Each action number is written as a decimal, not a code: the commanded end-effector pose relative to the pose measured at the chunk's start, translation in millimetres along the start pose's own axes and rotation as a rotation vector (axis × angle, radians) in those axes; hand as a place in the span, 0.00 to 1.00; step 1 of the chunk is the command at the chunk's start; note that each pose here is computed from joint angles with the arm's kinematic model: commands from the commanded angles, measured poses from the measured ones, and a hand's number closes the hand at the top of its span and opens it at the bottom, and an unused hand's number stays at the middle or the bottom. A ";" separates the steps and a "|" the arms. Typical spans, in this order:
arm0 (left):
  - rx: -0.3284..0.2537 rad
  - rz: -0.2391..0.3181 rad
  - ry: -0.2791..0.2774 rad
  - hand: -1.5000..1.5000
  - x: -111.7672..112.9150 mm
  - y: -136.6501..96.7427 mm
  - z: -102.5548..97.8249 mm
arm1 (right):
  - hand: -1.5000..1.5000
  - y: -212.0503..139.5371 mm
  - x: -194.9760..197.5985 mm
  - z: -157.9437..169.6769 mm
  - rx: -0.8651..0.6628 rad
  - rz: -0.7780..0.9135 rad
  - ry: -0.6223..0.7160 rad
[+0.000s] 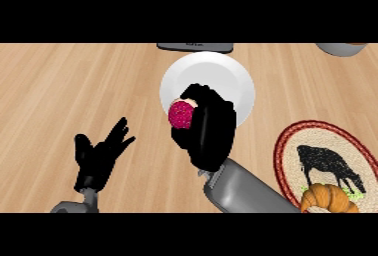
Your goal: Pick the cupcake from the placemat and place it in the plate
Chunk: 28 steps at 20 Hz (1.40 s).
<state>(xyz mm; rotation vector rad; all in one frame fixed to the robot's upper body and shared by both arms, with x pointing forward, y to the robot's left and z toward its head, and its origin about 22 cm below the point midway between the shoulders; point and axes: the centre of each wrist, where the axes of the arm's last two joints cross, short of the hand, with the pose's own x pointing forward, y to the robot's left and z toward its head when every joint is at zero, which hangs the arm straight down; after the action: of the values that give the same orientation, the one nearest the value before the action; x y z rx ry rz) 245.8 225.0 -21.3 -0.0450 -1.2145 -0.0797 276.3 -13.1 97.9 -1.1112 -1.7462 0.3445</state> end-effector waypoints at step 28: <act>0.016 0.015 -0.001 0.50 1.3 -5.7 -1.8 | 0.00 69.1 -116.8 -82.8 0.040 0.102 0.516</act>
<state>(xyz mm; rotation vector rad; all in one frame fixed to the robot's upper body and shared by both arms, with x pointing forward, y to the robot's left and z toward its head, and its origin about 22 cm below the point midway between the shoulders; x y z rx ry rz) 245.0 228.3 -19.8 -0.0339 -1.2512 -0.0502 386.2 -84.7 27.8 -1.2310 -1.3124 0.0654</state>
